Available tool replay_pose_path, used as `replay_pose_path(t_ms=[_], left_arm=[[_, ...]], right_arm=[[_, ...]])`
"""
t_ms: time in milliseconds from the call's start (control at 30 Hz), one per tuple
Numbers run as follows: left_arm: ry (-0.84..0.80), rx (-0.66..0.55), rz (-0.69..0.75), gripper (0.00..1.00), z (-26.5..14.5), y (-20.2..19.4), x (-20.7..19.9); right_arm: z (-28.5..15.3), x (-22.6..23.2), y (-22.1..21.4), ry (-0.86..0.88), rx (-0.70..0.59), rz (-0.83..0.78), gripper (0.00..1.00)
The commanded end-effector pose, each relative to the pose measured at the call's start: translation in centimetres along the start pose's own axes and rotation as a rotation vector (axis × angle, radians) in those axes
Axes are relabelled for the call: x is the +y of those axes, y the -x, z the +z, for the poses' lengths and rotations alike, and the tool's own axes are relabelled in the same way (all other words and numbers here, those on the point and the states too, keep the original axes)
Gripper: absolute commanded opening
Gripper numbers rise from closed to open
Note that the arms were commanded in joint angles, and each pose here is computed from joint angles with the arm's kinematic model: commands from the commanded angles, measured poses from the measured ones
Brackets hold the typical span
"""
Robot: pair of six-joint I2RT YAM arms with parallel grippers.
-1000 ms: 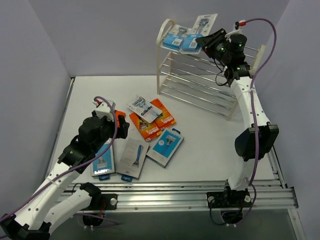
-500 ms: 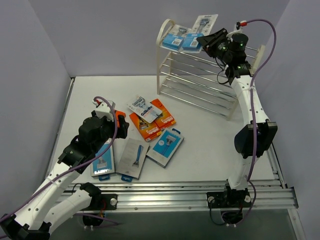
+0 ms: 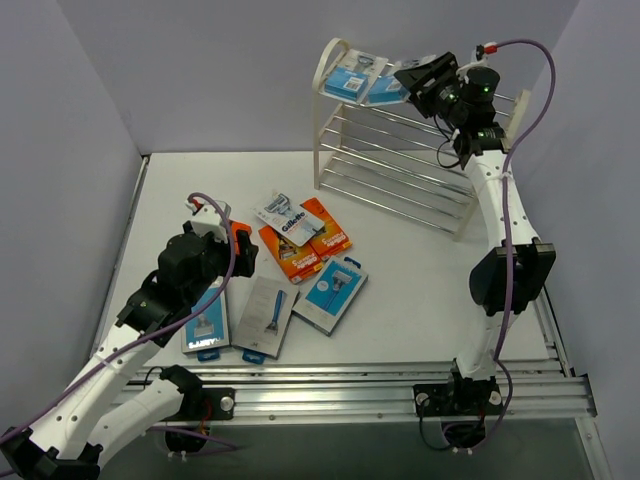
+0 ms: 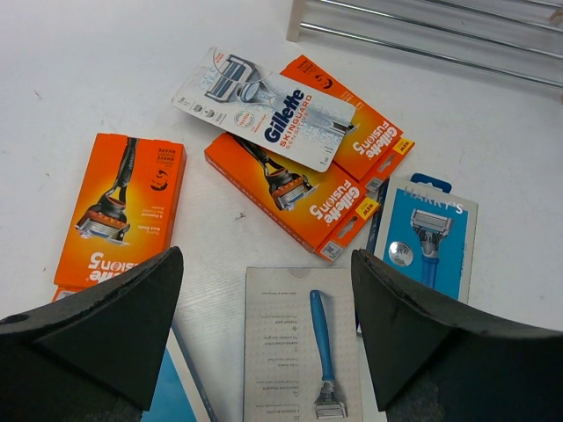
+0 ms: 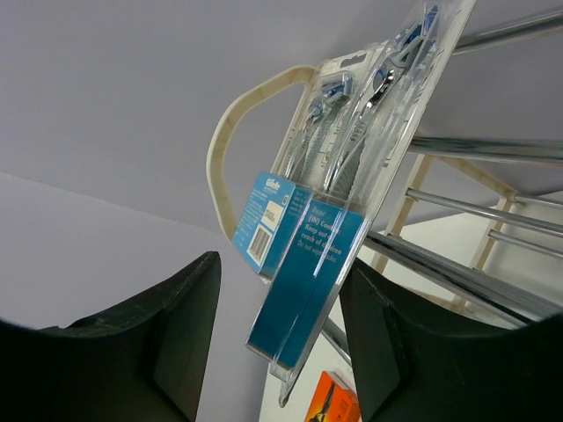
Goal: Place and organize the shaving razors onto the shelf
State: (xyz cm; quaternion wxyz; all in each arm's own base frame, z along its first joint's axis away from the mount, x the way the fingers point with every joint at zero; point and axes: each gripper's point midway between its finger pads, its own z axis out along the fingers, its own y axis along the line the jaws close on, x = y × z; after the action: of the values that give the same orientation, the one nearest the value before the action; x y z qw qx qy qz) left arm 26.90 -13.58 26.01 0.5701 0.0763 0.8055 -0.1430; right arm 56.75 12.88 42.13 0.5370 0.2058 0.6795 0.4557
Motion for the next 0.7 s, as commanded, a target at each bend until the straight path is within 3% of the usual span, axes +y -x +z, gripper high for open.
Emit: replay_pose_path(t_ms=[0,300,667], left_arm=[[0.005,-0.028,0.013,0.86,0.1,0.8,0.0],[0.006,-0.031,0.010,0.86,0.0,0.9,0.0],[0.006,-0.036,0.009,0.86,-0.2,1.0,0.1]], right_arm=[[-0.2,2.4,1.5,0.084,-0.024,-0.020,0.52],[-0.6,2.2,2.7,0.036,-0.030,-0.026,0.71],[-1.3,1.1,2.7,-0.054,0.013,-0.046,0.83]])
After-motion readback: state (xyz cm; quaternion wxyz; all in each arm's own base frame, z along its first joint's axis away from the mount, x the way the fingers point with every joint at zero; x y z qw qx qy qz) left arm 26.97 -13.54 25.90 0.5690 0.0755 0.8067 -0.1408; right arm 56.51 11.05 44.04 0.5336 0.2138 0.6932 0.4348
